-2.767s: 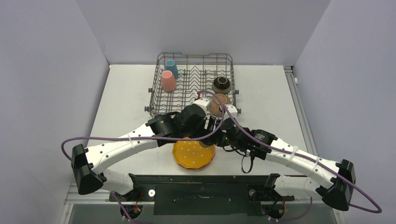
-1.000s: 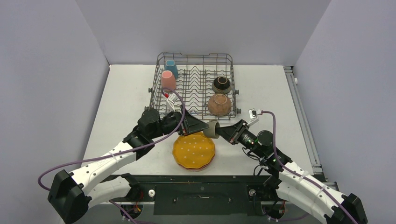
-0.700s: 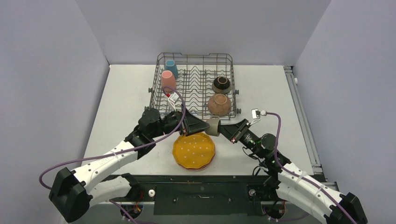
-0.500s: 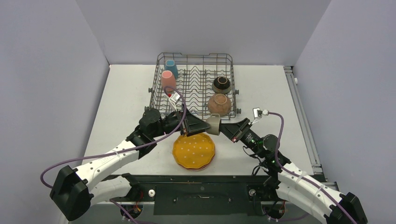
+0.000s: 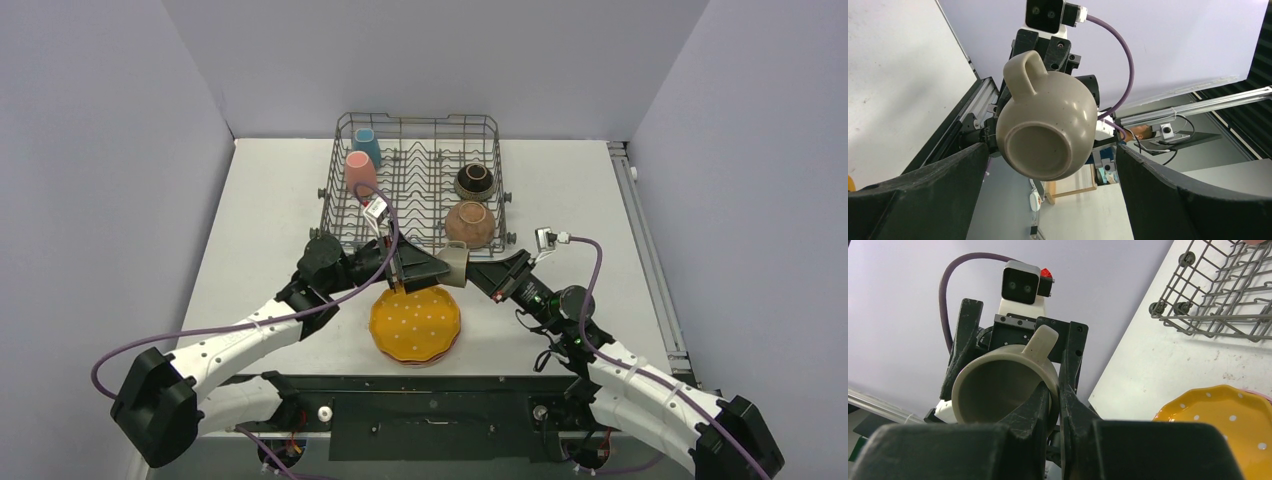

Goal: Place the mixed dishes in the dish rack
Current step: Pick up the cup from the dish rack.

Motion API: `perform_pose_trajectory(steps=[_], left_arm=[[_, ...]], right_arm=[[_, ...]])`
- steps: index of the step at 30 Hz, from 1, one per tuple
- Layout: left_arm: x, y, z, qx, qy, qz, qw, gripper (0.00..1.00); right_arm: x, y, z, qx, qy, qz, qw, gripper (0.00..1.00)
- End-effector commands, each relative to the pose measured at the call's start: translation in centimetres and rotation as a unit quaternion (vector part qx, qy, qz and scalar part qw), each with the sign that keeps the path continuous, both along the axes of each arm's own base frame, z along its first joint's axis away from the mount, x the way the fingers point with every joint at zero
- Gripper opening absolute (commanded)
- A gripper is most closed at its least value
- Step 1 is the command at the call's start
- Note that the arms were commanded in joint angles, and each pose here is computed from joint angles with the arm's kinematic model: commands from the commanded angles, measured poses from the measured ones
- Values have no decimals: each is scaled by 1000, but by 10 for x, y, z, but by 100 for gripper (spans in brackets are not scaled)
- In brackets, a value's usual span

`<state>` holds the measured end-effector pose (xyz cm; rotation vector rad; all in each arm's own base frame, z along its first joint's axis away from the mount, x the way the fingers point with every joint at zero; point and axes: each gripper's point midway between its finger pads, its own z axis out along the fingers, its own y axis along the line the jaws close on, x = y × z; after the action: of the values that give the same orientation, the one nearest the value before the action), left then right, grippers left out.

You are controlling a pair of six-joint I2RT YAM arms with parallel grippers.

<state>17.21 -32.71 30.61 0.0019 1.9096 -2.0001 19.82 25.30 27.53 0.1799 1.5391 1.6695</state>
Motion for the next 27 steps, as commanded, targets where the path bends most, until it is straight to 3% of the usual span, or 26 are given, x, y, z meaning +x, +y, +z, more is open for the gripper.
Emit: perform_pose_trajectory(steps=[1, 6, 10, 27], left_arm=[[-4, 1, 20, -35, -25, -13, 999, 96], [-5, -1, 23, -46, -23, -22, 998, 99], [-5, -2, 26, -58, -21, -29, 998, 91], [-12, -6, 38, -88, -19, -58, 994, 76]], right_arm=[[-11, -1, 46, 50, -66, 14, 996, 0], [-13, 0, 45, 52, -68, 18, 996, 0], [-15, -1, 45, 53, -71, 20, 996, 0], [-16, 0, 32, 41, -68, 20, 997, 0]])
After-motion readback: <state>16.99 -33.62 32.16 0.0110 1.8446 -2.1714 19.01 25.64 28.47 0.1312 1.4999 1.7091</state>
